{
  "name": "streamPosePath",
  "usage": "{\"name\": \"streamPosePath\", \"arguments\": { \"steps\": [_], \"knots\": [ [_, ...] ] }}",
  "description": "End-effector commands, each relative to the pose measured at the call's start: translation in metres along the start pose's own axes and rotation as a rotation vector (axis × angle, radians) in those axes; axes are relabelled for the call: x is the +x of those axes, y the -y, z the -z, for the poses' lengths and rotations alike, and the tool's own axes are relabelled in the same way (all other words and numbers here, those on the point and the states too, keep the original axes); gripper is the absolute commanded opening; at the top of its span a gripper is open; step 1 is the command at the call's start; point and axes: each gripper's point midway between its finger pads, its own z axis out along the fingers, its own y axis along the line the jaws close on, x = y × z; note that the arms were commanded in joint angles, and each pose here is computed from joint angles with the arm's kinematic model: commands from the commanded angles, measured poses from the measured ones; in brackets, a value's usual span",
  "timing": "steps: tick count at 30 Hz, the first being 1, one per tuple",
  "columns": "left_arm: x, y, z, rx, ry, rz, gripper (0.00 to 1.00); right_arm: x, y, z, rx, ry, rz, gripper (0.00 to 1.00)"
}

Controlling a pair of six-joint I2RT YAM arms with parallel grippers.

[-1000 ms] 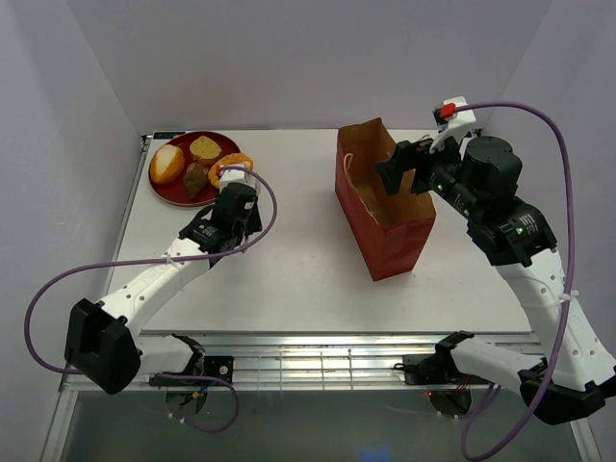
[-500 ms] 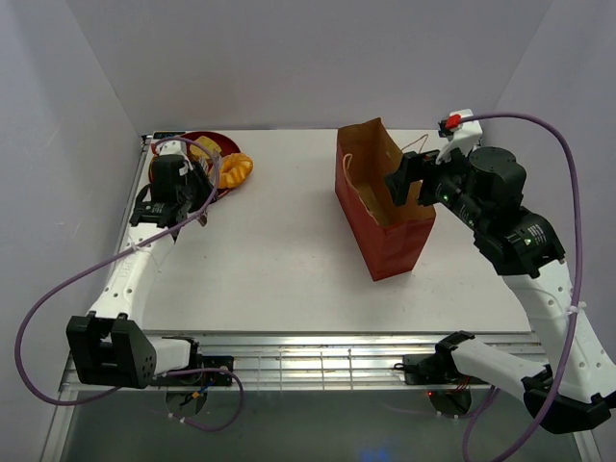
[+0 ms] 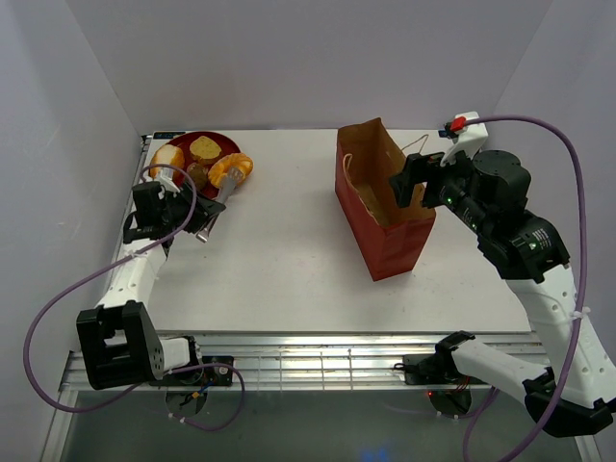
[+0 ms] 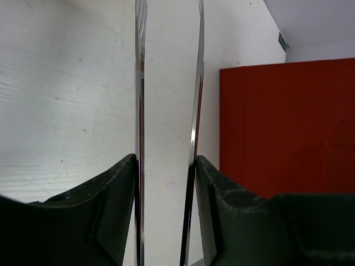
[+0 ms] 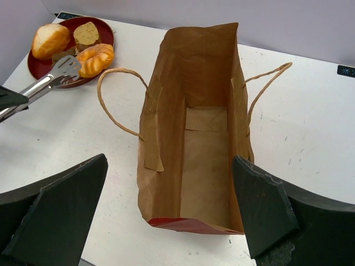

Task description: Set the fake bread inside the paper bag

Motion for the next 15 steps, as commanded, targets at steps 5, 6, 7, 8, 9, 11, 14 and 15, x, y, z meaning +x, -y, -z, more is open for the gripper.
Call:
{"name": "streamPosePath", "arguments": {
  "steps": [5, 6, 7, 8, 9, 11, 14, 15],
  "knots": [
    [0.019, 0.031, 0.002, 0.245, -0.044, 0.159, 0.55, -0.006, 0.002, 0.008, 0.015, 0.034, -0.01, 0.98],
    [0.019, 0.031, 0.001, 0.255, -0.041, 0.164, 0.55, -0.006, 0.003, 0.009, 0.017, 0.034, -0.01, 0.98],
    [0.024, 0.026, -0.002, 0.247, -0.056, 0.187, 0.55, -0.007, 0.003, 0.01, 0.019, 0.037, -0.011, 0.98],
    [0.025, 0.026, -0.004, 0.247, -0.064, 0.215, 0.55, -0.007, 0.003, 0.01, 0.018, 0.037, -0.01, 0.98],
    [0.025, 0.026, -0.005, 0.257, -0.063, 0.225, 0.55, -0.007, 0.003, 0.01, 0.018, 0.037, -0.01, 0.98],
    [0.03, 0.025, -0.007, 0.265, -0.081, 0.288, 0.56, -0.007, 0.004, 0.01, 0.021, 0.036, -0.01, 0.98],
    [0.03, 0.024, -0.012, 0.284, -0.083, 0.334, 0.56, -0.008, 0.004, 0.011, 0.02, 0.039, -0.011, 0.98],
    [0.028, 0.027, -0.012, 0.301, -0.08, 0.36, 0.56, -0.008, 0.004, 0.011, 0.022, 0.038, -0.011, 0.98]
  ]
}}
